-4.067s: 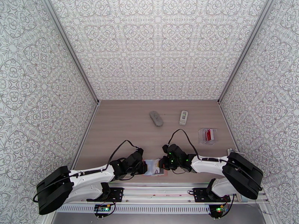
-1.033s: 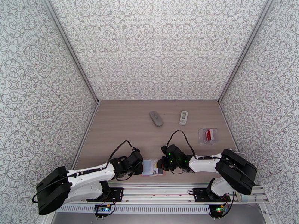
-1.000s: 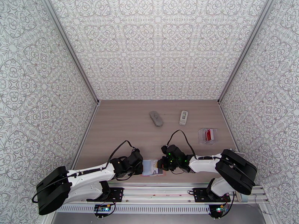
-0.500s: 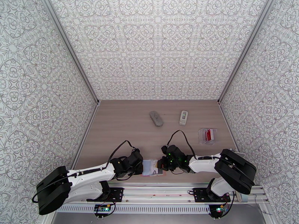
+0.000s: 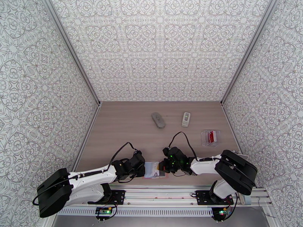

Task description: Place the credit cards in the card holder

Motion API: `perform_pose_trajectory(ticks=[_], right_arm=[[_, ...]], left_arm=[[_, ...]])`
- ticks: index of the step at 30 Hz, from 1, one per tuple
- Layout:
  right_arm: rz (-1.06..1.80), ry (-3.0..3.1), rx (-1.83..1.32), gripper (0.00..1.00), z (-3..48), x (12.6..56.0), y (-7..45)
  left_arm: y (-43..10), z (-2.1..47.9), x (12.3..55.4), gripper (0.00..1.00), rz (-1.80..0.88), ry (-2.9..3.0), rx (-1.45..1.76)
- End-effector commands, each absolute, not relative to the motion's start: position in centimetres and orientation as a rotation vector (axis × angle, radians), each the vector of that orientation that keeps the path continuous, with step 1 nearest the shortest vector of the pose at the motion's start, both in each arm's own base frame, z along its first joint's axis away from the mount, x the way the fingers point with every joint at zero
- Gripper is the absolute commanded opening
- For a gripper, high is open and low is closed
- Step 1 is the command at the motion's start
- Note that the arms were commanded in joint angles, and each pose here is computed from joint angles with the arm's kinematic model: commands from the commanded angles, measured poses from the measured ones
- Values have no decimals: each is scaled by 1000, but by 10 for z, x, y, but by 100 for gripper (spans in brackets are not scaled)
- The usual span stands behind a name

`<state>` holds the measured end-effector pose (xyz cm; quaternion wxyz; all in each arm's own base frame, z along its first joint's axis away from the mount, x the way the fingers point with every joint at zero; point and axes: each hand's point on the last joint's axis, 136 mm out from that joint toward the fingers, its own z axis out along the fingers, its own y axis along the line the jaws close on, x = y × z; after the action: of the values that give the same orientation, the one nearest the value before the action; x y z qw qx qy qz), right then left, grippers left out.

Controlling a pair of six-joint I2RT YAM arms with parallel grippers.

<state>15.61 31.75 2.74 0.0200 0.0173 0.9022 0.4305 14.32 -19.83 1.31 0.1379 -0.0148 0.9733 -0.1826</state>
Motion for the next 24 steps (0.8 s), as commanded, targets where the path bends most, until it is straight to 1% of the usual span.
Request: perform_pose_trajectory(ticks=[1, 5, 16, 24], right_arm=[[1178, 2915, 133, 0, -1, 146, 297], [1154, 2919, 128, 0, -1, 146, 294], [1104, 2934, 87, 25, 5, 148, 294], [1001, 2946, 30, 33, 16, 151, 288]], left_arm=[[-205, 9, 141, 14, -552, 2822, -15], [-205, 9, 141, 14, -552, 2820, -16], [-205, 10, 141, 14, -548, 2821, -13], [-206, 11, 142, 14, -547, 2821, -7]])
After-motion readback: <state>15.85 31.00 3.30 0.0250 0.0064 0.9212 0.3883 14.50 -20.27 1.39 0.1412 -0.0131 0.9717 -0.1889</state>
